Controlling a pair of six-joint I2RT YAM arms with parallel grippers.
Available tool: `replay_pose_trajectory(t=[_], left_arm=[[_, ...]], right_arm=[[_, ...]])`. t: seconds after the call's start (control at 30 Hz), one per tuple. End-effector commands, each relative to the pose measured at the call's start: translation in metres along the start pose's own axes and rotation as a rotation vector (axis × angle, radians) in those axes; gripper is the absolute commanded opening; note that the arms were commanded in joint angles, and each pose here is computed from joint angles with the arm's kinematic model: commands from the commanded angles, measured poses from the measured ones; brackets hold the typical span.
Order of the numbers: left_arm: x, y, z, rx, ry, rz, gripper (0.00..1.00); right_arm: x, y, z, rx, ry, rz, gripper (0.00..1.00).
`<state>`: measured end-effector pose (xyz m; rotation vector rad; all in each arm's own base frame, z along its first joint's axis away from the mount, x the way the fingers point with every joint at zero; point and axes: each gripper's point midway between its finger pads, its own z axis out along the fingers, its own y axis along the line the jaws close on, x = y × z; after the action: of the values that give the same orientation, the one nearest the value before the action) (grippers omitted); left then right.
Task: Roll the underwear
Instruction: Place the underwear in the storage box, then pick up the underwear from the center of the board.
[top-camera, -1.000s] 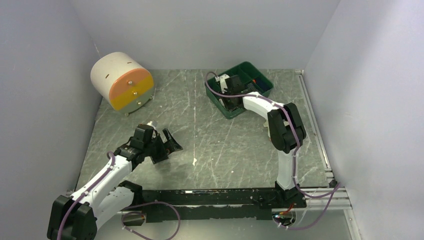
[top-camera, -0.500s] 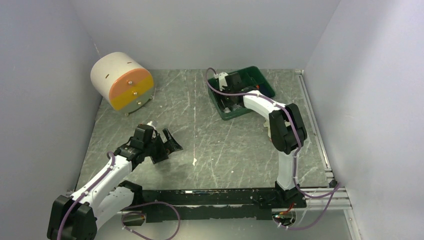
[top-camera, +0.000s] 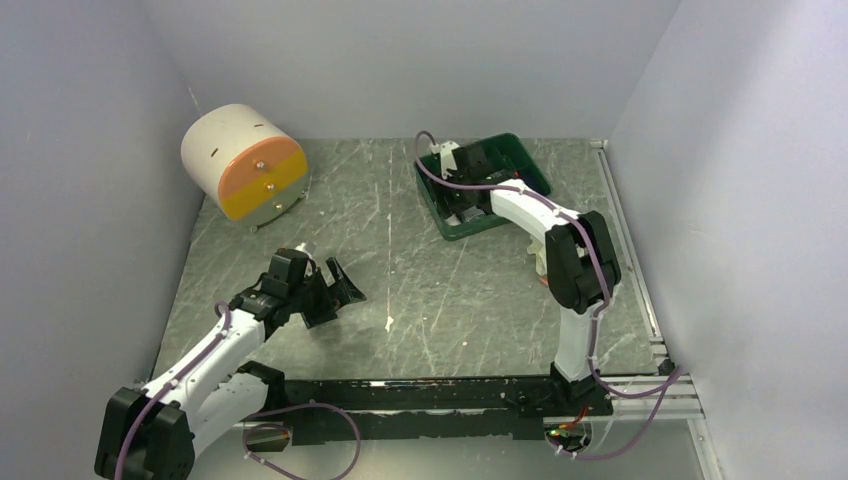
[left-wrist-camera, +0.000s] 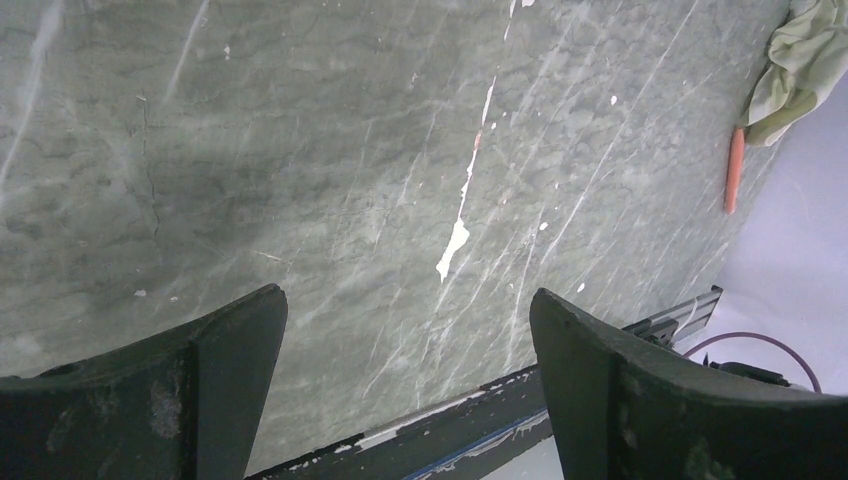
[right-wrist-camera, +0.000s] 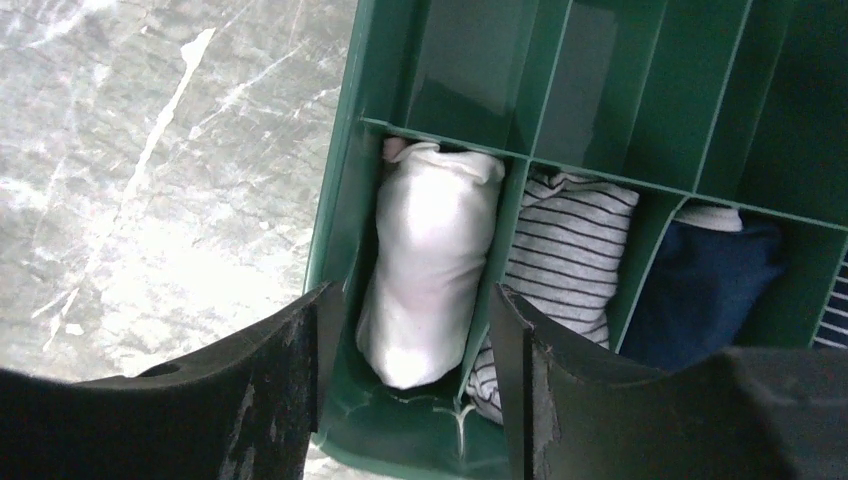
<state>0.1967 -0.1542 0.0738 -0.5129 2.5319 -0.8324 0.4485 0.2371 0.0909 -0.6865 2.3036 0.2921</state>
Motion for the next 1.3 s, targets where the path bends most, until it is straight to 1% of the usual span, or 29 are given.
replay_pose_trajectory(t=[0.0,0.13,0.2,0.23,0.3,0.33,0.4,0.47,0.5,0.6,0.7,0.77,0.87,0.97,1.0,1.03,1.13,1.23,1.27], left_arm=[[-0.009,-0.012,-0.003,0.042,-0.022,0.033,0.96],[-0.011,-0.013,-0.006,0.038,-0.032,0.050,0.96],[-0.012,-0.011,-0.008,0.027,-0.038,0.055,0.96],[-0.013,-0.012,-0.009,0.027,-0.043,0.058,0.96],[-0.014,-0.012,-0.010,0.029,-0.050,0.065,0.96],[-0.014,-0.012,-0.011,0.027,-0.054,0.069,0.96],[-0.017,-0.012,-0.013,0.017,-0.063,0.076,0.96],[-0.019,-0.013,-0.015,0.016,-0.073,0.086,0.97],[-0.020,-0.014,-0.015,0.017,-0.077,0.092,0.96],[-0.021,-0.016,-0.016,0.028,-0.080,0.114,0.96],[-0.022,-0.021,-0.016,0.054,-0.080,0.148,0.96],[-0.025,-0.023,-0.018,0.056,-0.088,0.162,0.96],[-0.028,-0.024,-0.020,0.047,-0.096,0.172,0.96],[-0.028,-0.023,-0.021,0.038,-0.097,0.174,0.96],[-0.027,-0.022,-0.020,0.037,-0.093,0.171,0.96],[-0.026,-0.021,-0.019,0.038,-0.088,0.168,0.96],[-0.021,-0.019,-0.016,0.044,-0.070,0.154,0.96],[-0.019,-0.018,-0.015,0.045,-0.067,0.141,0.96],[-0.020,-0.018,-0.016,0.046,-0.068,0.139,0.96]], right_arm=[[-0.031,0.006,-0.036,-0.005,-0.096,0.026,0.61],[-0.050,-0.012,-0.068,0.098,-0.216,0.113,0.64],[-0.047,-0.028,-0.089,0.182,-0.276,0.161,0.68],[-0.054,-0.037,-0.105,0.220,-0.326,0.190,0.68],[-0.038,-0.057,-0.128,0.312,-0.361,0.267,0.71],[-0.031,-0.068,-0.141,0.354,-0.379,0.311,0.74],[0.000,-0.092,-0.160,0.446,-0.378,0.413,0.80],[0.037,-0.115,-0.174,0.517,-0.355,0.503,0.82],[0.058,-0.123,-0.176,0.538,-0.330,0.550,0.84],[0.122,-0.139,-0.176,0.579,-0.210,0.679,0.87],[0.167,-0.143,-0.165,0.570,-0.085,0.751,0.88],[0.182,-0.148,-0.159,0.573,-0.040,0.784,0.88],[0.179,-0.148,-0.146,0.531,-0.019,0.784,0.87],[0.173,-0.155,-0.138,0.527,-0.002,0.768,0.87],[0.174,-0.158,-0.137,0.538,0.009,0.766,0.85],[0.177,-0.160,-0.135,0.550,0.030,0.765,0.81],[0.176,-0.165,-0.134,0.566,0.043,0.767,0.64],[0.166,-0.166,-0.139,0.565,0.009,0.765,0.45],[0.161,-0.166,-0.144,0.567,-0.005,0.766,0.40]])
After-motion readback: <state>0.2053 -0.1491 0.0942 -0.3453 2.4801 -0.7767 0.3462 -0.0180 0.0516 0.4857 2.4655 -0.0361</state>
